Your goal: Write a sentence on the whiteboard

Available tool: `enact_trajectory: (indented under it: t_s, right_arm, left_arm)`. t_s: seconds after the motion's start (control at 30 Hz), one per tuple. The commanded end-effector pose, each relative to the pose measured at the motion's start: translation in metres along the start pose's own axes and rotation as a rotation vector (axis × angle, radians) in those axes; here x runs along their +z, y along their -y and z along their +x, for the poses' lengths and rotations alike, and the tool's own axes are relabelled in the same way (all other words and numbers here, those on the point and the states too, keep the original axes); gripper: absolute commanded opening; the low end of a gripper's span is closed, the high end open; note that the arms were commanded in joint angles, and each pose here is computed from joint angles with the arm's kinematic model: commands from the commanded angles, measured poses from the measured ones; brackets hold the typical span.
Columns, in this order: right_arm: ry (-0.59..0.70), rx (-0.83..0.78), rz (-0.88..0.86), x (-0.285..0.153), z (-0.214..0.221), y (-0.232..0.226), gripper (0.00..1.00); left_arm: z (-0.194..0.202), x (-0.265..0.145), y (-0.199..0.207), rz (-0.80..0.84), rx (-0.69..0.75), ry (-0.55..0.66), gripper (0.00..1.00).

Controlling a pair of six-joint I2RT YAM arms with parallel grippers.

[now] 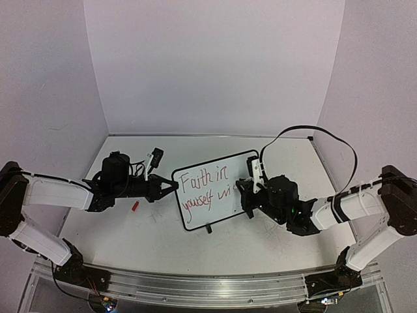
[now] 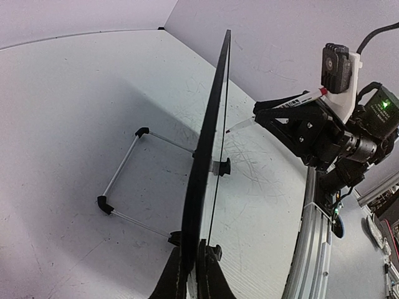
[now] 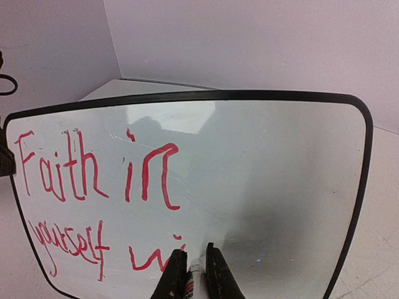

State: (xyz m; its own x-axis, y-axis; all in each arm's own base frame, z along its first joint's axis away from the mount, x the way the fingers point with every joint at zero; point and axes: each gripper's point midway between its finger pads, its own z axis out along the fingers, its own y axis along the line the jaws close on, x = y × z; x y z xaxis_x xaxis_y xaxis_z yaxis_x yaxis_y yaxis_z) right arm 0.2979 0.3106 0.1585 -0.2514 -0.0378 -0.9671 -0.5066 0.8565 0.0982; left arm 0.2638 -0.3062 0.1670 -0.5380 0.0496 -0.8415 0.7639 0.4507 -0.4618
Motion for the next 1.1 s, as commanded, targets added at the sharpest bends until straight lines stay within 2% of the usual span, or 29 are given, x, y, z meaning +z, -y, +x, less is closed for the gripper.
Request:
enact_trajectory:
  t_s: [0.0,0.37,1.07]
  right_arm:
    - [0.074,0.016,-0.019,0.007,-0.027,-0.008,0.0]
    - [0.062,0.011,0.015,0.014,-0.022,-0.003,0.0]
    - [-0.045,0.04,0.014,0.006,0.019,0.0,0.0]
  left_arm:
    - [-0.014,-0.002,0.002,-0.017,0.061,0.029,0.0]
    - [-0.013,-0.003,0.002,-0.018,0.06,0.028,0.0]
    - [-0.014,-0.001,0.002,-0.016,0.064,0.027,0.0]
